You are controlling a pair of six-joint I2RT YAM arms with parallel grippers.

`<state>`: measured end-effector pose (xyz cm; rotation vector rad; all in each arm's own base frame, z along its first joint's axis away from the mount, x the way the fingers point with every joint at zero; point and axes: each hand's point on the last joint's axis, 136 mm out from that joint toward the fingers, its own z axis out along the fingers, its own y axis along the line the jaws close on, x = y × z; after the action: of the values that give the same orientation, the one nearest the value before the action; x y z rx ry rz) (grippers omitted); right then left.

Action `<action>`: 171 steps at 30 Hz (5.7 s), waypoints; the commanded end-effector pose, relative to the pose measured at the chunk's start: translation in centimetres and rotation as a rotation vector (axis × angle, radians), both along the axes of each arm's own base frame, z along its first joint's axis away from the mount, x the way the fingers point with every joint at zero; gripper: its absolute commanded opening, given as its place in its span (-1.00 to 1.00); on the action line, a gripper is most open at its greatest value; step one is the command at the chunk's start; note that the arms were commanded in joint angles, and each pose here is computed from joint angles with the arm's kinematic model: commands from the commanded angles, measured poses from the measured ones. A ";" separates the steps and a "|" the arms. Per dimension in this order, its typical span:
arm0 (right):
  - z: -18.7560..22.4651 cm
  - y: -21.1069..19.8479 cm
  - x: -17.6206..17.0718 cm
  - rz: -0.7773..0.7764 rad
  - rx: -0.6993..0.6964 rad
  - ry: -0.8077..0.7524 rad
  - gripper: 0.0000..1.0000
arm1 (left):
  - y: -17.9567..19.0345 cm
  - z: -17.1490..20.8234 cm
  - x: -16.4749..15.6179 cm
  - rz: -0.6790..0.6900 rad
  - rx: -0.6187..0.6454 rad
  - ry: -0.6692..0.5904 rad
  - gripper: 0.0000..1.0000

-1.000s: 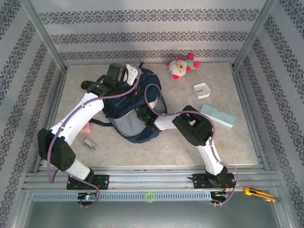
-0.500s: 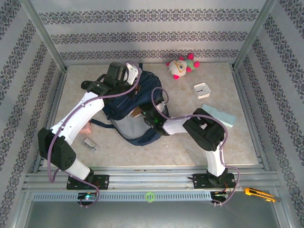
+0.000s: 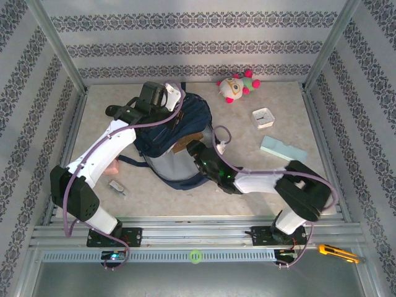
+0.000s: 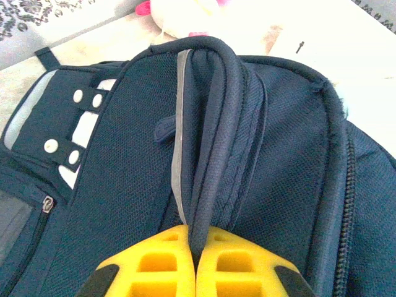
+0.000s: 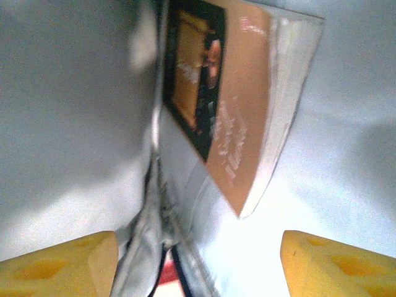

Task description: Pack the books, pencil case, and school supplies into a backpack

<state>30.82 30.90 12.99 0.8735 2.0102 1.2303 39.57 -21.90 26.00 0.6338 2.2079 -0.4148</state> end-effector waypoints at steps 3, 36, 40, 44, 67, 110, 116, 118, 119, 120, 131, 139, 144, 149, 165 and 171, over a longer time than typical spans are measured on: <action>2.2 -3.4 -2.7 0.059 -0.130 -0.096 0.39 | -0.8 -0.1 0.3 -0.077 -0.022 -0.058 -1.00; -2.3 3.6 -8.3 1.552 -1.313 -0.950 0.45 | 13.5 -6.5 -3.8 0.469 -0.258 0.292 0.71; -5.1 5.0 -9.3 1.670 -1.246 -0.935 0.47 | 13.6 -6.9 -3.8 0.464 -0.259 0.300 0.70; -7.3 6.0 -9.8 1.716 -1.191 -0.908 0.46 | 13.4 -6.9 -3.7 0.443 -0.250 0.293 0.67; 5.7 -5.1 -4.5 1.254 -1.109 -0.961 -1.00 | 8.9 -7.6 -5.2 0.020 -0.323 -0.022 0.46; 9.1 -7.7 -3.3 1.127 -1.049 -1.026 -1.00 | 4.1 -16.7 -3.5 0.039 -0.262 -0.283 -0.64; 8.0 -8.4 -2.7 1.103 -1.087 -0.972 -1.00 | 3.4 -16.7 -5.0 -0.026 -0.259 -0.221 -1.00; 8.0 -8.5 -2.6 1.089 -1.091 -0.967 -1.00 | 3.0 -16.6 -5.7 -0.057 -0.267 -0.197 -1.00; 8.0 -8.5 -2.5 1.080 -1.095 -0.969 -1.00 | 2.8 -16.5 -6.0 -0.076 -0.272 -0.183 -1.00; 8.1 -8.6 -2.3 1.068 -1.100 -0.967 -1.00 | 2.6 -16.4 -6.4 -0.095 -0.276 -0.166 -1.00; 7.6 -7.9 -0.4 0.951 -1.172 -0.932 -1.00 | -1.1 -12.9 -11.0 -0.354 -0.437 -0.071 -1.00; 6.2 -6.3 0.3 0.942 -1.171 -0.913 -1.00 | -3.7 -11.0 -14.7 -0.524 -0.433 0.002 -1.00; 5.3 -4.6 0.5 0.945 -1.165 -0.917 -1.00 | -5.7 -9.7 -16.2 -0.611 -0.427 0.009 -0.93; 5.0 -3.9 0.7 0.947 -1.139 -0.931 -1.00 | -7.5 -8.4 -16.8 -0.661 -0.438 0.003 -0.79; 5.7 -5.9 -6.4 1.312 -1.031 -1.364 -1.00 | 0.9 -7.6 -18.2 -0.764 0.231 -0.246 0.52; 5.2 -6.5 -7.8 1.395 -1.030 -1.413 -1.00 | 1.5 -10.1 -14.8 -0.750 0.405 -0.339 0.54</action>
<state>24.88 23.63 15.83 -1.6013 1.5281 0.5573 23.27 -21.81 18.52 1.5334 1.6813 -0.3728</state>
